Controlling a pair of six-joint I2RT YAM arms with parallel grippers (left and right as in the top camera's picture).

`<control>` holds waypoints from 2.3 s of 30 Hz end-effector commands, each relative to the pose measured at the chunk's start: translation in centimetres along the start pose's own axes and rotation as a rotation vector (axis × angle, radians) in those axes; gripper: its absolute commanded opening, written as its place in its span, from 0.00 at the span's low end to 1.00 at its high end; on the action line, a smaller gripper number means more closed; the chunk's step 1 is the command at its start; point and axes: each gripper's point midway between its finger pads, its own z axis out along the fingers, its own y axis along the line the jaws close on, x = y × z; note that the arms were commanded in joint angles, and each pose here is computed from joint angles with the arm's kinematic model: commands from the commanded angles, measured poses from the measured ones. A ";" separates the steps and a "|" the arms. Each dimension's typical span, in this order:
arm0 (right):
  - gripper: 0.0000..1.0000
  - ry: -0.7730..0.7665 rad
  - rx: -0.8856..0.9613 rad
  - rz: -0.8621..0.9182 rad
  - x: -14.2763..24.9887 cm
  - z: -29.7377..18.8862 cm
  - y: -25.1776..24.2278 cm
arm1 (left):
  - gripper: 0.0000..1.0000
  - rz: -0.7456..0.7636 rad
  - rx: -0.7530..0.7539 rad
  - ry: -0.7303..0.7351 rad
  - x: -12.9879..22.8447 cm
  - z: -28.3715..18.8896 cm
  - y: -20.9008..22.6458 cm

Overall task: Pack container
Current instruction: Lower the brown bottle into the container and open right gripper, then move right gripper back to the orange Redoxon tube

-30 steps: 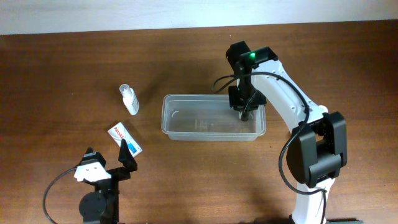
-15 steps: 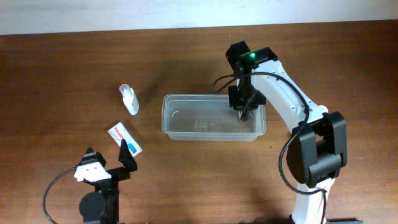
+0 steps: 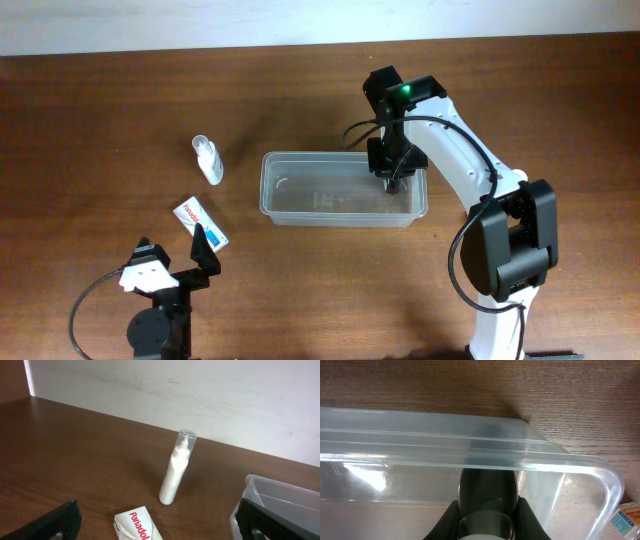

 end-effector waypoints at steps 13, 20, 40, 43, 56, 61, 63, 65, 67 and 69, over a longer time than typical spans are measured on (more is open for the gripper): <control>0.18 0.020 0.003 -0.001 1.0 -0.7 -0.1 | 0.99 0.019 0.005 0.007 0.3 0.0 -0.1; 0.18 0.016 0.002 -0.008 0.9 -0.7 0.0 | 0.99 0.019 0.005 0.007 0.3 0.0 -0.1; 0.36 0.016 -0.001 -0.008 0.9 -0.7 0.0 | 0.99 0.019 0.005 0.007 0.3 0.0 -0.1; 0.36 0.017 -0.001 -0.008 0.9 -0.7 0.0 | 0.99 0.019 0.005 0.007 0.3 0.0 -0.1; 0.36 0.014 -0.002 -0.015 0.8 -0.7 0.0 | 0.99 0.019 0.005 0.007 0.3 0.0 -0.1; 0.38 -0.026 -0.016 -0.026 -0.1 -1.7 0.3 | 1.00 0.019 0.005 0.007 0.3 0.0 -0.1; 0.40 -0.053 -0.025 -0.027 -0.7 -3.0 0.4 | 0.99 0.019 0.005 0.007 0.3 0.0 -0.1; 0.41 -0.099 -0.039 -0.046 -1.3 -5.2 0.4 | 0.99 0.019 0.005 0.007 0.3 0.0 -0.1; 0.43 -0.145 -0.054 -0.042 -1.8 -7.2 0.3 | 0.99 0.019 0.005 0.007 0.3 0.0 -0.1; 0.45 -0.193 -0.067 -0.028 -2.3 -9.7 -0.3 | 0.99 0.019 0.005 0.007 0.3 0.0 -0.1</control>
